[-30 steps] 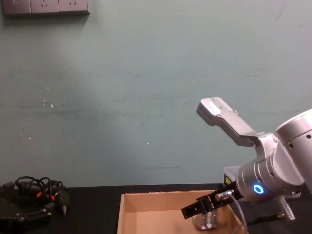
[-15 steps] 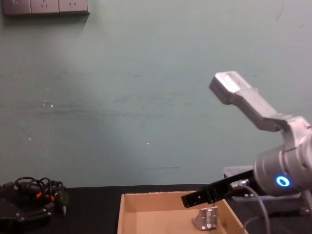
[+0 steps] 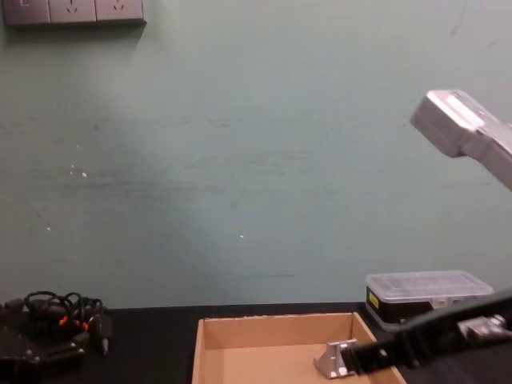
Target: Use one hand to pick up the angle iron from the table and place it into the box.
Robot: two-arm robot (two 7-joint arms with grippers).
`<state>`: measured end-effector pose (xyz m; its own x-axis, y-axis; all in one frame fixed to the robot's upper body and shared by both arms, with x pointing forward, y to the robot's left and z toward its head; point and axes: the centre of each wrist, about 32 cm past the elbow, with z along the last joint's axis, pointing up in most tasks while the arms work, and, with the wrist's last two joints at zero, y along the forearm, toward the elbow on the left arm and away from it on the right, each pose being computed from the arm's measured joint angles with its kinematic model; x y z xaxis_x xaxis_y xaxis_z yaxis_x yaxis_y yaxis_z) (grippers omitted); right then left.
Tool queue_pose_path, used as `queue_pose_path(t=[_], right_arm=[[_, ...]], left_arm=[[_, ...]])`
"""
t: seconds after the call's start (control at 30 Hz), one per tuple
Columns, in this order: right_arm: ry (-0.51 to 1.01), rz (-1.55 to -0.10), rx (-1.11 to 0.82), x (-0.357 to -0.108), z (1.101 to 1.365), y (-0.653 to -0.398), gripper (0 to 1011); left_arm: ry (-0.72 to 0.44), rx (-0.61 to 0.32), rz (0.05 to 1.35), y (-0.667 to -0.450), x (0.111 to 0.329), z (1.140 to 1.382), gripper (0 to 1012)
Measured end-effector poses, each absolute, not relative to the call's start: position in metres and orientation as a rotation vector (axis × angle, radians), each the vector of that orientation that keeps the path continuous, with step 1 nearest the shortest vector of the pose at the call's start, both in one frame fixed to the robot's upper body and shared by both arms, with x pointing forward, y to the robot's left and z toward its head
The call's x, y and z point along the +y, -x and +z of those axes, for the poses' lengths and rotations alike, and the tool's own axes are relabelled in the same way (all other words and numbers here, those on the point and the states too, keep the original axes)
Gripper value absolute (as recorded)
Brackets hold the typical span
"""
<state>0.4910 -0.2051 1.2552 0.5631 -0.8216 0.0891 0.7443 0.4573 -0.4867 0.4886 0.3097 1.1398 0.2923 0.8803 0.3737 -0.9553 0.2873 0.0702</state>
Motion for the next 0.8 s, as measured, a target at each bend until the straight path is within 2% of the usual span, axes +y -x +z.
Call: queue_pose_path(t=[0.3,0.43,0.8], right_arm=[[0.605,-0.86,0.152,-0.222,1.257,-0.457,1004],[0.664,-0.843,0.168,-0.226,1.249,-0.446,1004],[0.723,-0.841,0.215,-0.228,1.233,-0.441,1004]], left_arm=[[-0.304,-0.285,1.248,-0.489,0.31,1.14,1011],[-0.304,-0.285,1.248,-0.489,0.31,1.14,1011],[-0.304,-0.285,1.248,-0.489,0.31,1.14,1011]])
